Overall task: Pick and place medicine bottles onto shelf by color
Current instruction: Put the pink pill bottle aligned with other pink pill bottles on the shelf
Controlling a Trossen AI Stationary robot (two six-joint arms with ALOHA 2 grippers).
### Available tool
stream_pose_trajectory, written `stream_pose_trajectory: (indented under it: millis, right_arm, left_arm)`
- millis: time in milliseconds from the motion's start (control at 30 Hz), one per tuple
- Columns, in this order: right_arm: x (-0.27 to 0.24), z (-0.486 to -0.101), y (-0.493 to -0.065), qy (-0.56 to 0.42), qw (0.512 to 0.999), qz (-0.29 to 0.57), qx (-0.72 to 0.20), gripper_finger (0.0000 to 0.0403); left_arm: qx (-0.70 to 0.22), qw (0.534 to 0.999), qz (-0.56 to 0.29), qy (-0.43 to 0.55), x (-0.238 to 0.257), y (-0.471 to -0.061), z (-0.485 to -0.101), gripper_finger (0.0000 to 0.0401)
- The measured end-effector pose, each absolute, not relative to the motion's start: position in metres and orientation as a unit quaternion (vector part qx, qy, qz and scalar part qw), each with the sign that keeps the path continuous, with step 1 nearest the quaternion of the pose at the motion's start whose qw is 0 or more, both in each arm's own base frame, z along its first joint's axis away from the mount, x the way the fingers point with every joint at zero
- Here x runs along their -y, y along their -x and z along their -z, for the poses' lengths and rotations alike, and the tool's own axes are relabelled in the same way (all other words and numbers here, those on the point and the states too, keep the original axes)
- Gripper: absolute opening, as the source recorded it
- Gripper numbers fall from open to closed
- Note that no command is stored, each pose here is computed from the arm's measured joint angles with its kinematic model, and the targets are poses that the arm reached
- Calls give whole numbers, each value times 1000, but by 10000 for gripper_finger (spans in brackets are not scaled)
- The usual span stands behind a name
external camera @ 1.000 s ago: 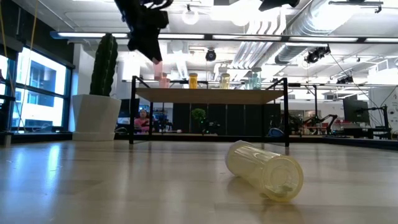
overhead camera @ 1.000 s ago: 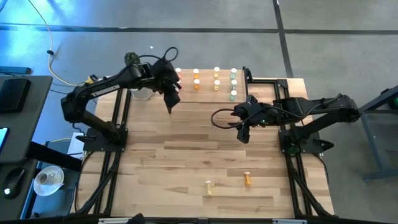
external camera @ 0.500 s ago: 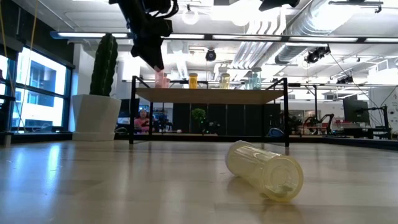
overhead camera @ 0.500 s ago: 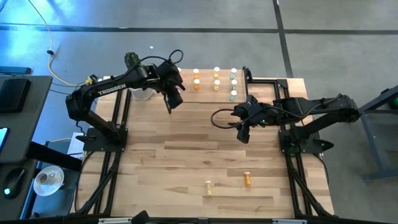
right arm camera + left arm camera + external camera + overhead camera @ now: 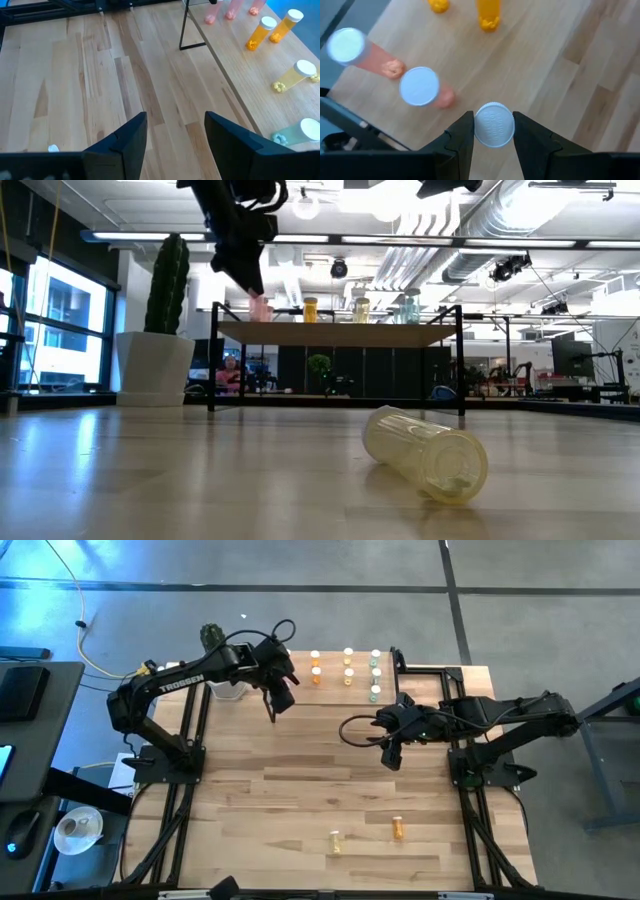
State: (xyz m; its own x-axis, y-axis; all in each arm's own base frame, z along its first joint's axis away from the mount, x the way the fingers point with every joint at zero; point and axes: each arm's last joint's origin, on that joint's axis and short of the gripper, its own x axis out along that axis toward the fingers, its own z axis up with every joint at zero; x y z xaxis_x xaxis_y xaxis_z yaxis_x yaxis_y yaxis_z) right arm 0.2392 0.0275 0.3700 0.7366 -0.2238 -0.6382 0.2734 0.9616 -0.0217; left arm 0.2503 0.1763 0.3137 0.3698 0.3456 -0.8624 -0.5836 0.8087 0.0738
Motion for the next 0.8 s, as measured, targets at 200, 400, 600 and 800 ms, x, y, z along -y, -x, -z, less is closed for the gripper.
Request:
stream_pose_trajectory:
  millis: [200,400,600,800]
  right_arm:
    - [-27,-370,-239,-36,931,133,-338,190]
    - [-27,-370,-239,-37,931,134,-338,190]
    - [-27,-370,-239,-37,931,134,-338,190]
    - [-27,-370,-239,-37,931,134,-339,190]
  left_arm:
    - [-487,817,-287,117,-177,-250,-314,113]
    - [-487,818,-285,116,-176,-251,-314,113]
    - [-487,817,-287,115,-176,-251,-314,127]
    - [-492,814,-286,116,-175,-250,-312,158]
